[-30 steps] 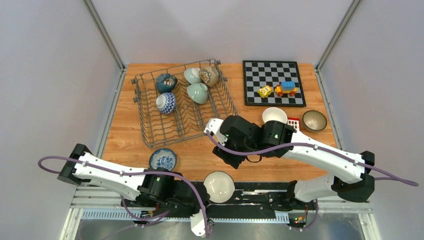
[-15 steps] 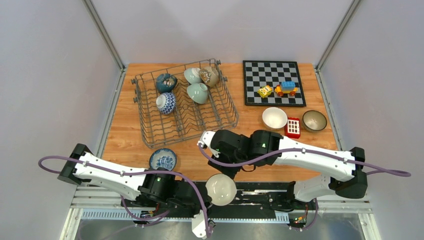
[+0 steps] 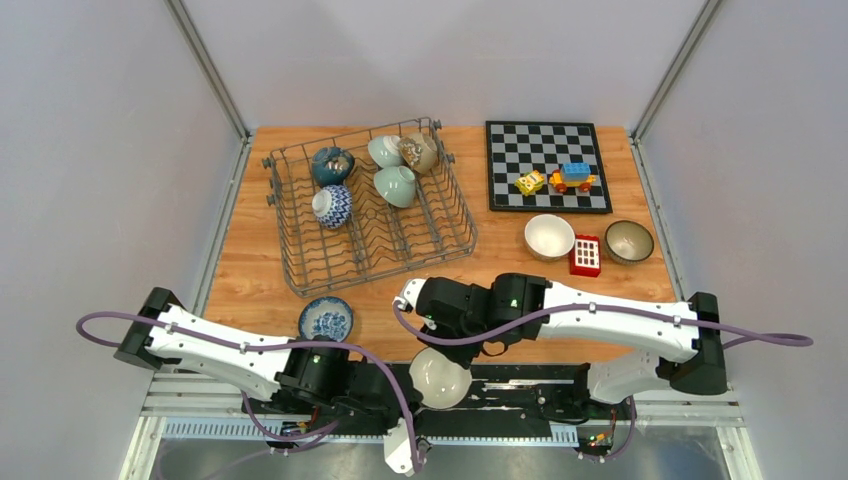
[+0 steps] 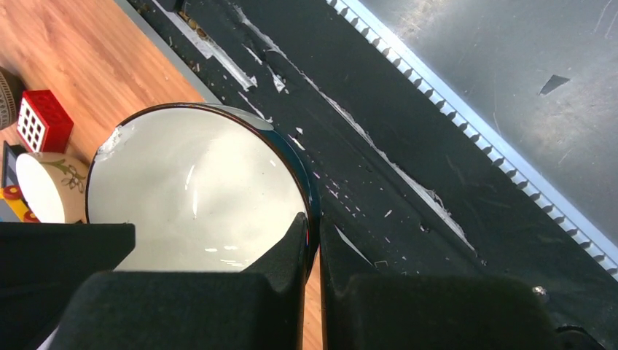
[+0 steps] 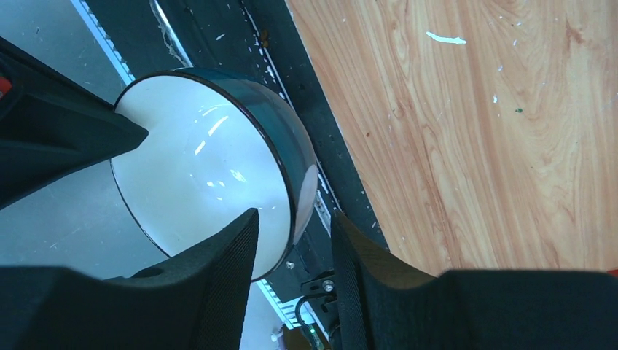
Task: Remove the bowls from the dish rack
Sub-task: Pick up the bowl from the dish rack.
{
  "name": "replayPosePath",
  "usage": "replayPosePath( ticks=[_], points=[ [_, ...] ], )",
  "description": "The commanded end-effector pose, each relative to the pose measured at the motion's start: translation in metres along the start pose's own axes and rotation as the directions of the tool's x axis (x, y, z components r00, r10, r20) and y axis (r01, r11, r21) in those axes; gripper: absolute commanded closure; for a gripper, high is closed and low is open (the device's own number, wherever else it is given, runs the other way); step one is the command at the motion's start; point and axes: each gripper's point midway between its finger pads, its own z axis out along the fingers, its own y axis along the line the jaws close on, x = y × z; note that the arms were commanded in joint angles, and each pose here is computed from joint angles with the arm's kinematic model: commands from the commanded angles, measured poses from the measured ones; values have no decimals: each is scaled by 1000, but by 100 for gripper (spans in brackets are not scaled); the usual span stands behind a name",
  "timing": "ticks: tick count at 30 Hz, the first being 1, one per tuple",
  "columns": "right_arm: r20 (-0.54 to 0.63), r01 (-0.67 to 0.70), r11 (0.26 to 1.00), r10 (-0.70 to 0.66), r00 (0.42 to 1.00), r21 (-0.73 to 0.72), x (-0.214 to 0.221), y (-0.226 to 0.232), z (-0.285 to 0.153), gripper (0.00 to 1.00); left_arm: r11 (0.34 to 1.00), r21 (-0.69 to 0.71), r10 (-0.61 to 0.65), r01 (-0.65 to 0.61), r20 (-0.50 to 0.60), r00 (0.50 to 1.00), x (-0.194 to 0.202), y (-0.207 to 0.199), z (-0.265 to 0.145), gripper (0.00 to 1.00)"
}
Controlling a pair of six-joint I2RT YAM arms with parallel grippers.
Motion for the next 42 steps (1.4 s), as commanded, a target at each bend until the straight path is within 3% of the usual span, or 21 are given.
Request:
replayPosePath(
  ticks=[1,17,20,26,28,30,34,36,37,40,42],
  points=[
    [-38,-8,1000,8,999,-13,6,9,10,56,996,-93,-2,7,54,999,-14,20,-7,100],
    [-67,-18,998,22,997,59,13,-1,17,89,990,-131,-42,52,79,996,-19,26,-10,100],
    [-71,-22,997,27,997,76,14,-4,18,100,989,-137,-54,65,83,995,-19,28,-11,100],
    [-37,-48,988,54,998,143,11,-15,15,100,979,-165,-110,123,87,990,-19,32,-12,99],
    [-6,-64,982,66,998,177,8,-22,11,100,970,-184,-142,156,83,986,-17,34,-12,88],
    [24,-81,976,78,997,201,5,-26,7,100,961,-206,-171,183,75,982,-13,36,-13,67],
    [88,-117,963,98,991,243,-1,-36,-4,100,919,-299,-238,256,95,966,-7,46,-21,36],
    [115,-135,954,108,987,267,-2,-42,-8,100,873,-371,-286,316,135,949,-3,55,-29,10],
    [133,-146,948,112,985,283,-3,-45,-11,100,850,-402,-303,340,154,940,-1,59,-33,1],
    [196,-202,912,138,971,357,-3,-64,-22,100,748,-498,-384,439,215,898,6,73,-49,0],
    [245,-256,884,169,955,390,-1,-78,-31,100,622,-579,-487,526,239,840,19,86,-60,0]
  ],
)
